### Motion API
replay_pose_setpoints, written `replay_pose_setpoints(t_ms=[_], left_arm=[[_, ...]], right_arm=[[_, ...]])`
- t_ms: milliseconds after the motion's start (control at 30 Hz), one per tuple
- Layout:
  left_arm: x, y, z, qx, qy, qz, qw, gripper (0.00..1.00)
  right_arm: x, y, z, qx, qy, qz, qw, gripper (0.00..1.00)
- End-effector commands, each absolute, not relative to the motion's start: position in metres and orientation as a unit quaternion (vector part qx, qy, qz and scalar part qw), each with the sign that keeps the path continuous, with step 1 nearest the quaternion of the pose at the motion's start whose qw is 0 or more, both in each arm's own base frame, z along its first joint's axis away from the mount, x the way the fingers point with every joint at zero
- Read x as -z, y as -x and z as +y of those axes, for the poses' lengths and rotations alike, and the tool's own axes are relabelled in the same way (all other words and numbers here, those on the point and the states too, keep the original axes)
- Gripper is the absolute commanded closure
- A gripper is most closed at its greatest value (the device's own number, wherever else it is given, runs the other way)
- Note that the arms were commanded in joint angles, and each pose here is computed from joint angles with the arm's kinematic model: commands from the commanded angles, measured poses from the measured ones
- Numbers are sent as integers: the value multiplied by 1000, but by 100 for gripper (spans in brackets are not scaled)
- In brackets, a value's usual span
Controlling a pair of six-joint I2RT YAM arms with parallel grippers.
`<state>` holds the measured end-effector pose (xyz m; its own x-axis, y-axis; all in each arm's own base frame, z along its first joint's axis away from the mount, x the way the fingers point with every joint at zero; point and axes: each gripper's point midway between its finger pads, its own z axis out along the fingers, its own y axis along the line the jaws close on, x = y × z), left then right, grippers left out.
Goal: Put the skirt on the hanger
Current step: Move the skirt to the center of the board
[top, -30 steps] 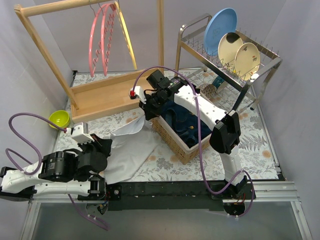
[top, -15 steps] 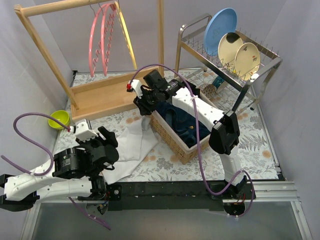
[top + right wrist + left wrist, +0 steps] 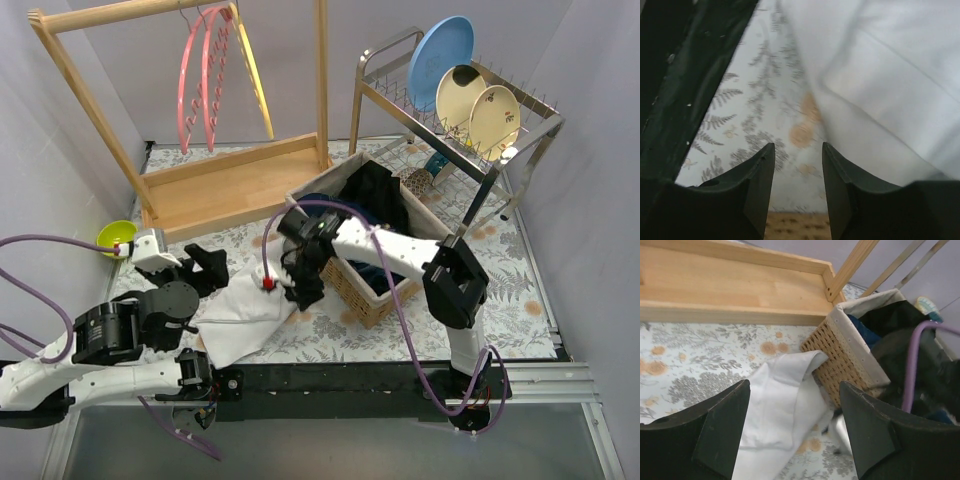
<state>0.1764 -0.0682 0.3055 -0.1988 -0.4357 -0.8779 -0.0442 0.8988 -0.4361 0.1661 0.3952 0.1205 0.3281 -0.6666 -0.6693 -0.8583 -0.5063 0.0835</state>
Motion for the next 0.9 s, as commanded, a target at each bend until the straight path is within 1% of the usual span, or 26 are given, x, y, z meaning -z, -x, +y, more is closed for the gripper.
replay_pose_setpoints(t_ms=[0,33,100,133,167,200,233,267,300,333,367,400,433,500,533,633,667,767,867], left_arm=[[-339,-191,-89,96,105,750,646,27],[-351,-194,-94,93,102,743,654,27],[-376,-199,-98,61,70,735,671,26],[-397,-203,-104,83,87,718,685,24],[-409,-205,-105,83,89,707,697,23],[-414,-206,-101,31,32,700,712,22],[-442,-208,-104,80,77,669,735,21],[-451,-209,-103,78,69,656,747,19],[-457,-210,-102,56,51,647,759,17],[-473,-211,-98,72,76,628,771,16],[-479,-214,-100,68,75,622,776,15],[-481,-221,-117,54,54,623,778,14],[-492,-229,-112,39,61,623,779,13],[-497,-246,-125,31,46,625,778,10],[-492,-263,-125,12,51,643,764,9],[-478,-289,-120,-1,46,659,751,7],[-475,-292,-121,13,56,661,748,6],[-451,-301,-116,11,59,678,732,5],[-436,-299,-107,5,62,689,722,5]], right_arm=[[-102,-137,407,-303,864,369,163,49],[-109,-140,414,-307,862,366,172,49],[-109,-139,417,-313,859,370,166,49],[-111,-140,420,-312,859,368,172,49],[-109,-140,419,-313,857,370,173,48],[-113,-140,424,-319,854,364,189,48],[-112,-140,428,-322,851,364,197,48],[-106,-138,427,-324,847,373,195,48],[-107,-140,436,-321,847,367,214,48],[-105,-142,440,-319,844,371,219,48],[-104,-144,444,-317,842,375,224,48],[-100,-147,451,-314,839,382,225,48],[-99,-149,456,-313,838,387,225,48],[-94,-150,463,-313,837,392,218,48],[-91,-151,465,-312,837,395,216,48],[-77,-149,467,-303,840,401,203,49],[-73,-148,466,-303,841,404,197,49],[-60,-142,465,-301,843,407,181,50],[-50,-139,465,-297,844,415,168,52]])
